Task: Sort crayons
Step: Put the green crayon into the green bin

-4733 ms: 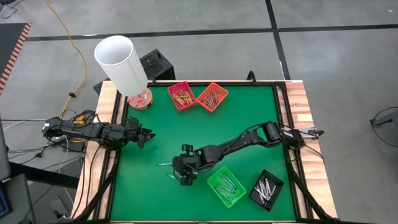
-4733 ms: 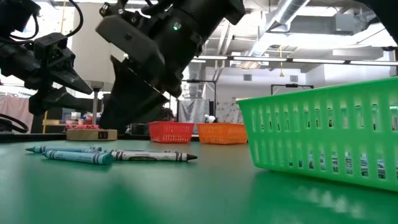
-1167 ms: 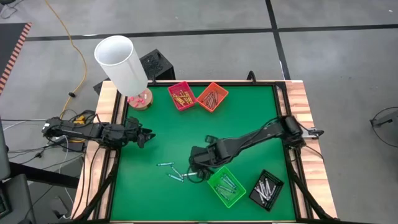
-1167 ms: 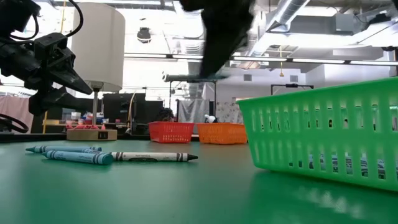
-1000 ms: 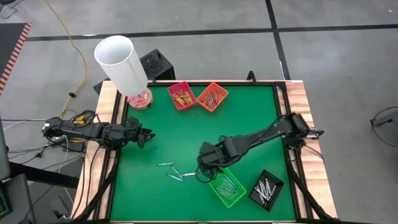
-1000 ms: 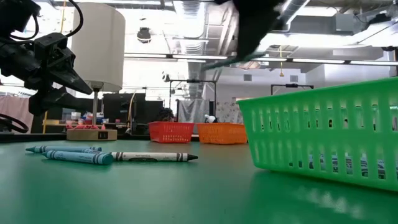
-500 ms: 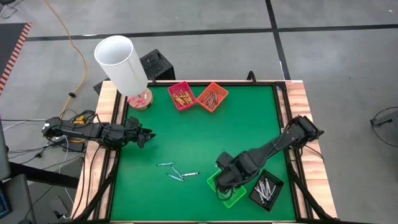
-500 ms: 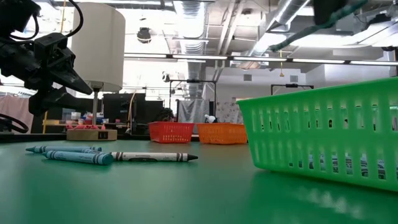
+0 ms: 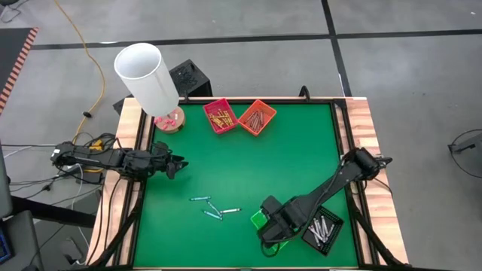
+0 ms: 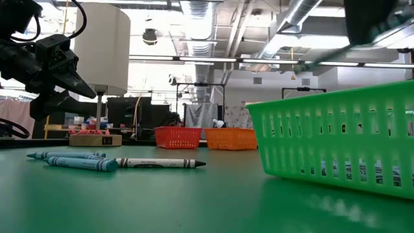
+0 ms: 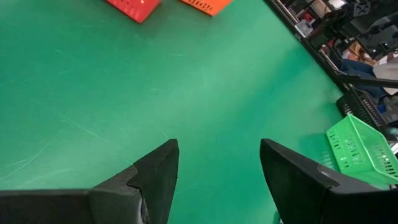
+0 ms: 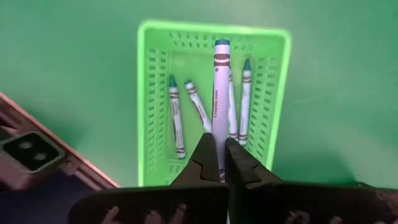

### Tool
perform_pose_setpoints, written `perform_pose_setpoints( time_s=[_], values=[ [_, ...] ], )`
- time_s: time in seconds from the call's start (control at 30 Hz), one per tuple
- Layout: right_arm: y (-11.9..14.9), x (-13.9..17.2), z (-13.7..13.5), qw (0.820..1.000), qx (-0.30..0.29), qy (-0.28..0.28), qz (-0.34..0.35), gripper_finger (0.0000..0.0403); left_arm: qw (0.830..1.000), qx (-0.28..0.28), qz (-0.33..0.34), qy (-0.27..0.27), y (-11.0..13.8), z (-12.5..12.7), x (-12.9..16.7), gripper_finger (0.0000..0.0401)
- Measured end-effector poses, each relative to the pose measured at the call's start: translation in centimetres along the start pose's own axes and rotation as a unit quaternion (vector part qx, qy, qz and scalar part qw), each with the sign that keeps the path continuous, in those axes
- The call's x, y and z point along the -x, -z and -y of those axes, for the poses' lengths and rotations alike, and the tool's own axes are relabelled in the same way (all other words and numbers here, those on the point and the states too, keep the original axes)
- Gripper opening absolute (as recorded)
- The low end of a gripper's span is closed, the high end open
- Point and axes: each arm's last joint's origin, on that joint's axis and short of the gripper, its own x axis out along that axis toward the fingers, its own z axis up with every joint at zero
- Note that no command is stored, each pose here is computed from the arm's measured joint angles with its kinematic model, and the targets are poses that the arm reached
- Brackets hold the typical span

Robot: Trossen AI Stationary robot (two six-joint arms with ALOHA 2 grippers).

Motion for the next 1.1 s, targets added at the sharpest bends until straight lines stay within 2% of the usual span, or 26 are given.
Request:
perform_pose_setpoints(
  time_s=[0.2,0.3,0.63,0.93,1.1],
  values=[
    [0.6,-3.2,-1.0,0.999,0.012,0.033,-0.035,0.0001,1.0,0.0,0.0,0.0,0.0,0.0,0.0,0.0215],
    [0.7,-3.5,-1.1,0.998,0.026,0.031,-0.054,0.0001,1.0,0.0,0.0,0.0,0.0,0.0,0.0,0.0215],
    [0.2,-4.6,-1.2,0.998,0.02,0.031,-0.046,0.0001,1.0,0.0,0.0,0.0,0.0,0.0,0.0,0.0215],
    [-0.1,-6.4,-0.4,0.998,0.015,0.052,-0.045,0.0002,1.0,0.0,0.0,0.0,0.0,0.0,0.0,0.0215],
    [-0.1,-7.0,0.0,0.997,0.015,0.063,-0.047,0.0016,1.0,0.0,0.0,0.0,0.0,0.0,0.0,0.0215]
  ],
)
